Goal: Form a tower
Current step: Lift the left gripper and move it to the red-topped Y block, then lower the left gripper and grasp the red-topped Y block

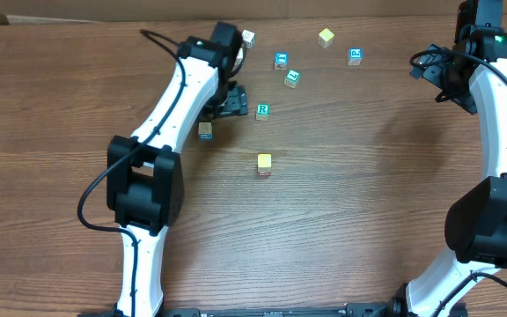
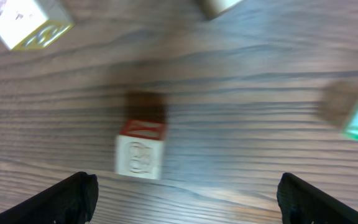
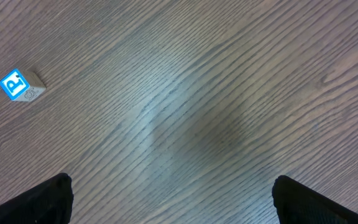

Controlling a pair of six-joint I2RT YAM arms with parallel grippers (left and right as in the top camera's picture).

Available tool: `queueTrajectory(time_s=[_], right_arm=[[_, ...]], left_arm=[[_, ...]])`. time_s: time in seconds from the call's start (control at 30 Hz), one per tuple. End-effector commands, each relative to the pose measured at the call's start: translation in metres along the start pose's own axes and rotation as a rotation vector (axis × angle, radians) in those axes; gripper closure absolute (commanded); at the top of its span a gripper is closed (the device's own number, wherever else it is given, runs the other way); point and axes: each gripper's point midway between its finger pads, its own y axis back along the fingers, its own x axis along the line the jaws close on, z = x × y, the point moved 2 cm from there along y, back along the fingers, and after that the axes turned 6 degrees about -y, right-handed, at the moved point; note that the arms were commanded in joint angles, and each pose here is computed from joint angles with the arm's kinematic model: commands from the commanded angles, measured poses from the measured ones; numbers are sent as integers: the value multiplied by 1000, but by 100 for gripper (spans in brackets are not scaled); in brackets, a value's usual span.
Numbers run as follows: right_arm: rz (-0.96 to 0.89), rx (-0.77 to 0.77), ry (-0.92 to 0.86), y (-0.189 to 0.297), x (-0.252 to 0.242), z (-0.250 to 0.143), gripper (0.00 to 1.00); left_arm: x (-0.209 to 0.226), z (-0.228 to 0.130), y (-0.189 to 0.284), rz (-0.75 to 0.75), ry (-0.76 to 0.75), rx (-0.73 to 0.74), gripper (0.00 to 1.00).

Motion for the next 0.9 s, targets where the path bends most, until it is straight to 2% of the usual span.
queueTrajectory(time_s=[0.0, 0.13, 0.23, 0.33, 0.57, 0.63, 0.87], right_arm=[[5, -14, -4, 4, 0, 3, 0], [5, -14, -4, 4, 0, 3, 0], [5, -15, -4, 4, 0, 3, 0], [5, -14, -4, 4, 0, 3, 0], [5, -14, -4, 4, 0, 3, 0], [5, -14, -4, 4, 0, 3, 0], [5, -15, -4, 4, 0, 3, 0]], left_arm=[[13, -16, -18, 39, -28, 64, 6], [20, -20, -37, 46, -15, 74, 5], [22, -15, -43, 38, -4, 48, 10], [21, -12, -43, 34, -13, 33, 19], [20, -10, -46, 30, -12, 23, 48], [20, -11, -47, 31, -12, 26, 53], [22, -19, -53, 40, -15, 51, 54]])
